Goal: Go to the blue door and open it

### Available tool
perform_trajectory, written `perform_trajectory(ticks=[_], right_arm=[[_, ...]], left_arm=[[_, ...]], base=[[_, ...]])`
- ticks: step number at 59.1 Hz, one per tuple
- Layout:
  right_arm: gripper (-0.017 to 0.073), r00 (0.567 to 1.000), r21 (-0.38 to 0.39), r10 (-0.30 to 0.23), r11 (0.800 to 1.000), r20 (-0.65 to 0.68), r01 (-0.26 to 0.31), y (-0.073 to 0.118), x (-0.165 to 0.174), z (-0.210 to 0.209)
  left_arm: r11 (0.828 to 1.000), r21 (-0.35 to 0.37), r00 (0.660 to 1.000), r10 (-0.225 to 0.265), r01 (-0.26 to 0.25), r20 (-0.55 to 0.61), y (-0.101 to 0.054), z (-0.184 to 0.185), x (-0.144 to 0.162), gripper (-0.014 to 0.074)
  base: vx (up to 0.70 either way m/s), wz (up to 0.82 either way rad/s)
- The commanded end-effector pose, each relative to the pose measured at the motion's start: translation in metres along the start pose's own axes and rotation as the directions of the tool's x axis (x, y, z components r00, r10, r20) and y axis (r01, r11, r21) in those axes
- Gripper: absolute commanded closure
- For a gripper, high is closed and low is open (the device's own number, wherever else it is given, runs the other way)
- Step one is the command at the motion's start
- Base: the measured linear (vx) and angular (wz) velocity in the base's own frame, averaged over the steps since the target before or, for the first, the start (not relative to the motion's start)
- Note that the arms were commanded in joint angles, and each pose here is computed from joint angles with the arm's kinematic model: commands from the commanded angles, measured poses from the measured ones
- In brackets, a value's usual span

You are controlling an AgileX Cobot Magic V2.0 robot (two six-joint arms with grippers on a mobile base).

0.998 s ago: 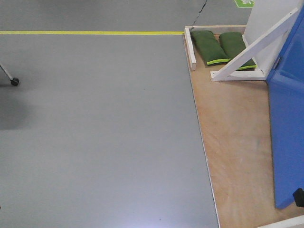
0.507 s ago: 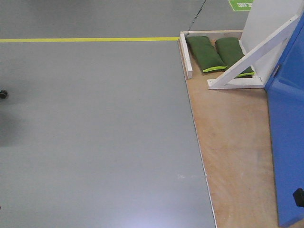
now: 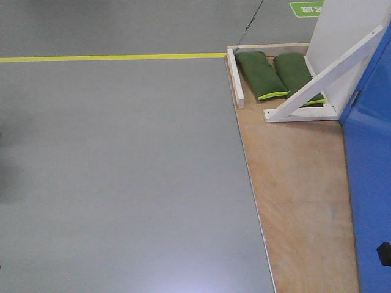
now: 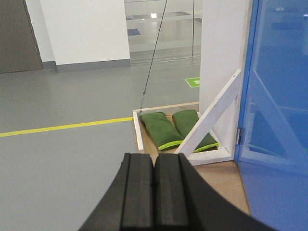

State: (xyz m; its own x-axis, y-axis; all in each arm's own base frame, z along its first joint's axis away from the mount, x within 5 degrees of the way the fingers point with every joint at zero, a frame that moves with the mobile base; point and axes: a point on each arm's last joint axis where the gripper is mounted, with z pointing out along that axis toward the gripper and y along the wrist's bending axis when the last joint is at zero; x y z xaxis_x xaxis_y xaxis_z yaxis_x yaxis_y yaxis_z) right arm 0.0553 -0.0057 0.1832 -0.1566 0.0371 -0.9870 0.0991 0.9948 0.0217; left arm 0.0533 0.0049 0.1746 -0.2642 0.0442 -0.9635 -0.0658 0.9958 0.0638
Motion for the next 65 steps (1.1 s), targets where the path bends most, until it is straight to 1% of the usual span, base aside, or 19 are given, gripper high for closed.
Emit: perform_trajectory(ticks=[1,32,65], right_arm=[[0.0557,0.997,-0.002,-0.015,1.0,0.08,0.015,0.0002,-0.0018,0.0002],[0.0557,0.997,-0.002,-0.015,1.0,0.079,0.015,0.0002,-0.0017,0.0002],[0.0557,0.997,-0.006,-0.015,1.0,0.075,0.016,0.0004,-0.0021,0.0004]], left_arm=[[1.0,-0.003,0.995,-0.007,0.008,0.102,0.0002,-0.0013,-0.0077,0.0524],[1.0,-0.003,0.995,-0.007,0.008,0.1,0.0002,-0.0012,-0.0077,0.0524],[1.0,-0.003,0.995,-0.007,0.008,0.098,0.0002,-0.0011,-0.0076,0.0524]], base=[[0.13,-0.02],[0.09,-0.01],[0.01,0.0]])
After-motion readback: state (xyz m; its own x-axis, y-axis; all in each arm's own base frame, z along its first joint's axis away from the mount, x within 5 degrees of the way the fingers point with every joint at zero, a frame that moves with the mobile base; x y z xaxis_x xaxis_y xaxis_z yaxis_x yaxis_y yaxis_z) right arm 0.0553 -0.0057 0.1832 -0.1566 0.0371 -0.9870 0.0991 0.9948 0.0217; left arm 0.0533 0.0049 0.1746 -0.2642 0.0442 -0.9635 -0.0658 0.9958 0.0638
